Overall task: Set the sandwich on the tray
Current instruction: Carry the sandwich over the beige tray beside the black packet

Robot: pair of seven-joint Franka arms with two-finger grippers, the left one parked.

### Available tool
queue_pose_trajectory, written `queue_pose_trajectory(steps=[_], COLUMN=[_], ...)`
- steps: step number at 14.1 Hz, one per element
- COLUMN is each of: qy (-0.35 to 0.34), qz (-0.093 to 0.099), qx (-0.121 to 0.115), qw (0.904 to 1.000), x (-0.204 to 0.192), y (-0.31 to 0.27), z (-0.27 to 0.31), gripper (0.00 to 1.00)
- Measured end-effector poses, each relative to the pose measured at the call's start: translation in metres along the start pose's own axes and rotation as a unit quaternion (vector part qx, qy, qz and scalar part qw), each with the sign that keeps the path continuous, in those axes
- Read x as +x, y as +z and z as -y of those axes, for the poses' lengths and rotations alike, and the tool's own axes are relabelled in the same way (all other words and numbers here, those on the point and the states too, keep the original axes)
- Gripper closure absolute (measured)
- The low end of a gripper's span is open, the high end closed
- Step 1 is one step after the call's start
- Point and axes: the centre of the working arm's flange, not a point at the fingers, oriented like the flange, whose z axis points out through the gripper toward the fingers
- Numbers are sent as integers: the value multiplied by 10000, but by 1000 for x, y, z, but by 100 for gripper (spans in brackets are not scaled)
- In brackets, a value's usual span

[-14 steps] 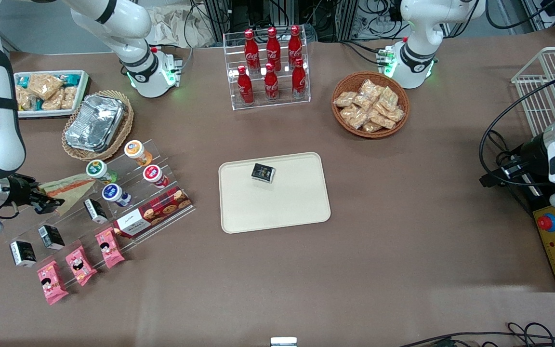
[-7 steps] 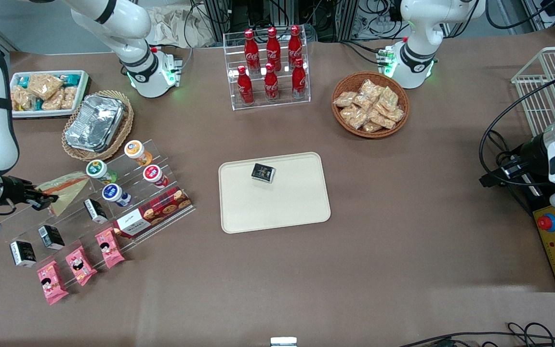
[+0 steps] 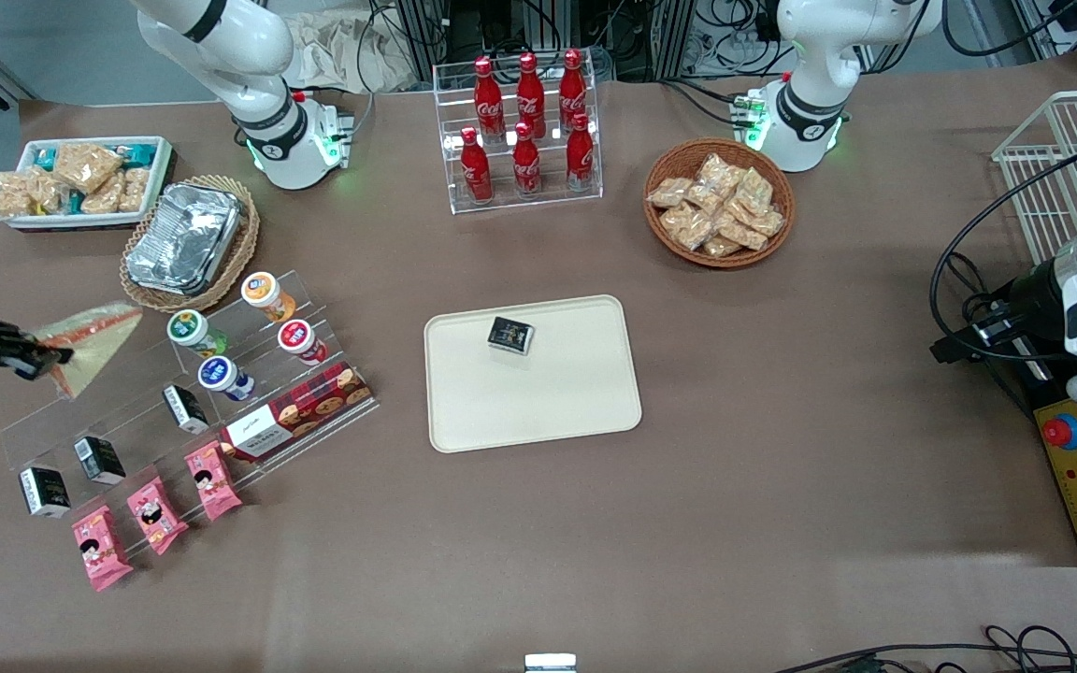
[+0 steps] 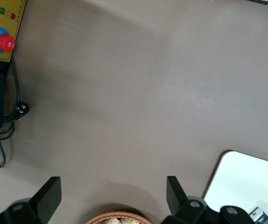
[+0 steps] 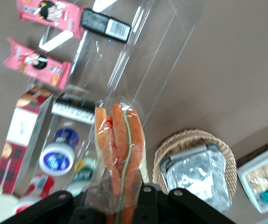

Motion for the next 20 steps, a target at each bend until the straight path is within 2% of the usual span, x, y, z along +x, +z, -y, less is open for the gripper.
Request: queue_pose_trajectory(steps=[3,6,8,11,13,15,17,20], qy=[-28,468,975,1688,2093,2449,2781,2979], qz=[-33,139,247,241,204,169,228,319], qx=[103,181,272,453,660,769,845,812], qw=[9999,9986,9946,9843,9754,9664,9566,9506], x=[-43,-88,-126,-184,-211,-227,-238,-246], y=[-39,-46,-47,-58,-52,-29,0,39], z=[30,92,147,217,260,305,344,381], gripper=[80,80,80,80,80,80,80,80])
